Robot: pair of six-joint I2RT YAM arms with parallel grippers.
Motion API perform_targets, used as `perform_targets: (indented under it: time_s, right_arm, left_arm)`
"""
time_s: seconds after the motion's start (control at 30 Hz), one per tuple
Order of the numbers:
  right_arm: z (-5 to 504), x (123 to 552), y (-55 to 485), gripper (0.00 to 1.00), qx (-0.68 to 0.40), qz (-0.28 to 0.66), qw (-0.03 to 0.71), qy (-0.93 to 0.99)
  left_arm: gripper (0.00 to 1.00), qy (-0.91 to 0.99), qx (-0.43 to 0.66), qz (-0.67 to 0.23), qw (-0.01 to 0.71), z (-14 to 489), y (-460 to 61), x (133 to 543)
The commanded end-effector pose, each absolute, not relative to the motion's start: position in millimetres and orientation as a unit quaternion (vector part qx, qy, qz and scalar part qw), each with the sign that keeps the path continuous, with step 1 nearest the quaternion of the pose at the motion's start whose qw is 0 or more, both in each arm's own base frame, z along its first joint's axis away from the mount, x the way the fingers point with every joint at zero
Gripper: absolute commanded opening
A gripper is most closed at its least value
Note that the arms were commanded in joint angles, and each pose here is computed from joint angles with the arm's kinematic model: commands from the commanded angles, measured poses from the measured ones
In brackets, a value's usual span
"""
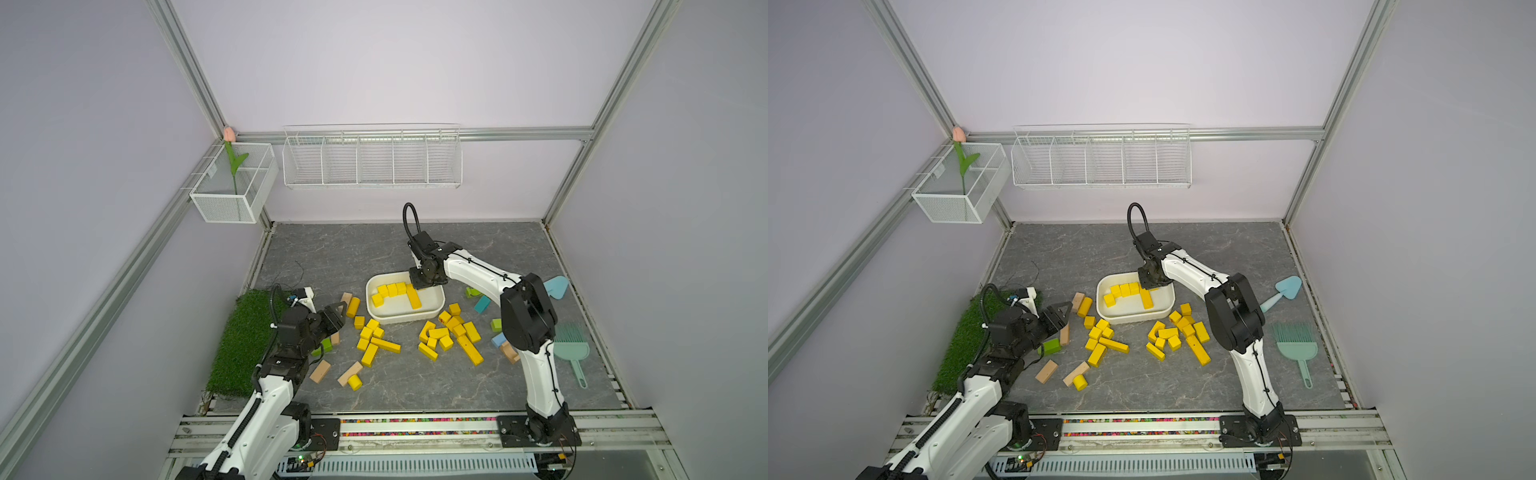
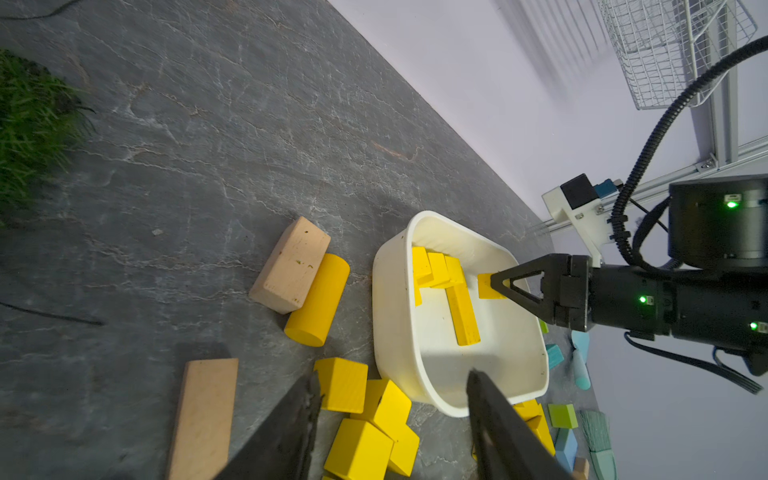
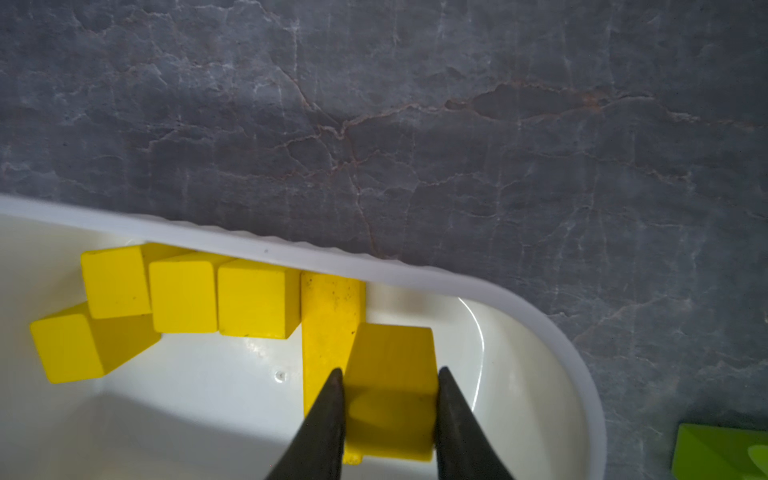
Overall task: Pick out the yellow building blocks
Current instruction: Place the building block in the storage box.
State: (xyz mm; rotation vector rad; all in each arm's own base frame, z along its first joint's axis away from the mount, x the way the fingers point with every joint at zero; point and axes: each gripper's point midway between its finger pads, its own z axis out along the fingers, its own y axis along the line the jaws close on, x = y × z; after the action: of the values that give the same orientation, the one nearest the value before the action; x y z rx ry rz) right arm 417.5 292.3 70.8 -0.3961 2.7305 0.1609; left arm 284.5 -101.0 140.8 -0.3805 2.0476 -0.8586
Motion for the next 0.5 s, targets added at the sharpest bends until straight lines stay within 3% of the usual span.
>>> perform_targets:
  time_s: [0.0,0.47]
  right_arm:
    - [69.6,432.8,290.7,0.28,-0.146,0.043,0.209,0.966]
    - [51.7,440.9,296.6,0.29,-0.134,0.056,0.198,0.969]
  left_arm:
    - [0.59,0.814,-0.153,-0.357,0.432,142.2,-101.8,285.6]
    - [0.58,0.813,-0.157,-0.362,0.428,139.7,-100.0,286.5]
